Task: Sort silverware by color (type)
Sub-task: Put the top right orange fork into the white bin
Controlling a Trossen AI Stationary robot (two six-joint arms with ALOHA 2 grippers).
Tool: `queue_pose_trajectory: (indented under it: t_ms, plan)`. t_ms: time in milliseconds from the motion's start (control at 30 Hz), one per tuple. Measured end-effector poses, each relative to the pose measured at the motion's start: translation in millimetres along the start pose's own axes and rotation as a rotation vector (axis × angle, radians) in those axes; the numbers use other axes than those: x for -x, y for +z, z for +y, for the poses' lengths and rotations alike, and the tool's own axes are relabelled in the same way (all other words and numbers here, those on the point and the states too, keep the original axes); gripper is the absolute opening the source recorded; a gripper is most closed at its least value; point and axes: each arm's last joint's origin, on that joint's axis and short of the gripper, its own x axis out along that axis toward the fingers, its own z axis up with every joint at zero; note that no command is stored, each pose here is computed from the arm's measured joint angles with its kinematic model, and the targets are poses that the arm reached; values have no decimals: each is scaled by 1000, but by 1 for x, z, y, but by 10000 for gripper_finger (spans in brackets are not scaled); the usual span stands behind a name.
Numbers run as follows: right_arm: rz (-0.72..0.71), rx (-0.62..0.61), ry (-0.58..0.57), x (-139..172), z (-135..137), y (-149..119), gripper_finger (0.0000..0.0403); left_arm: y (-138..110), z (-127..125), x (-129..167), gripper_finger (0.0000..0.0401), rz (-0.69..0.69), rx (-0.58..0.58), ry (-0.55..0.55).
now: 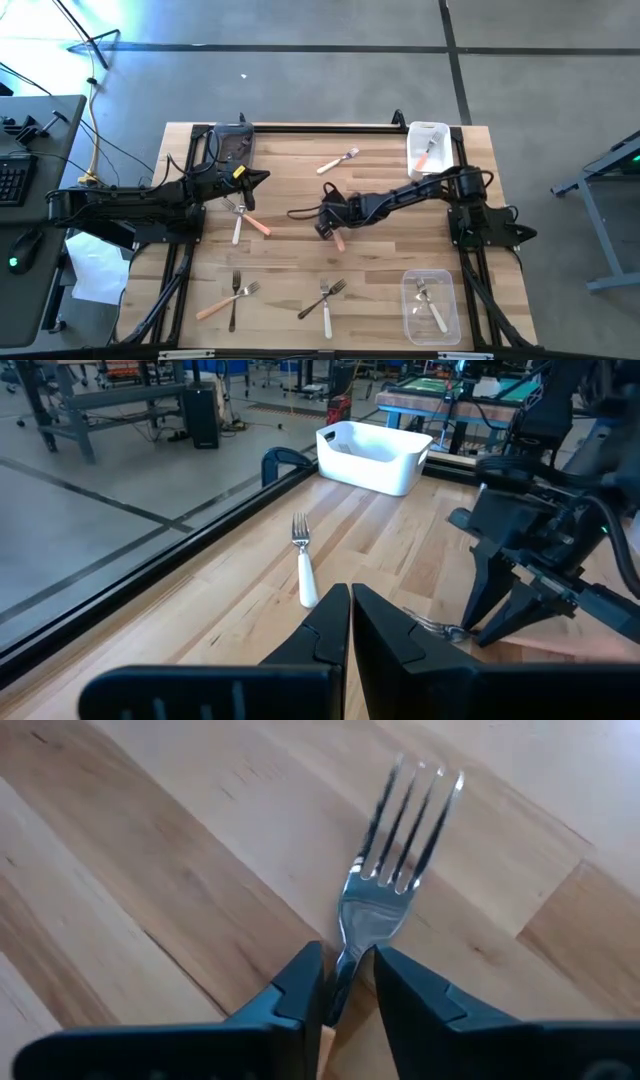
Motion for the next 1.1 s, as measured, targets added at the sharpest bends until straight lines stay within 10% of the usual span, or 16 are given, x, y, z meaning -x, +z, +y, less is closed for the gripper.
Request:
queue_pose_trajectory:
  t_ms: [700,1100]
  plan:
    - [144,306,55,32,12,49,2,0,0,0,7,0,-1,0]
    - [168,303,68,23,7,37,118,0,0,0,7,-1,-1,0]
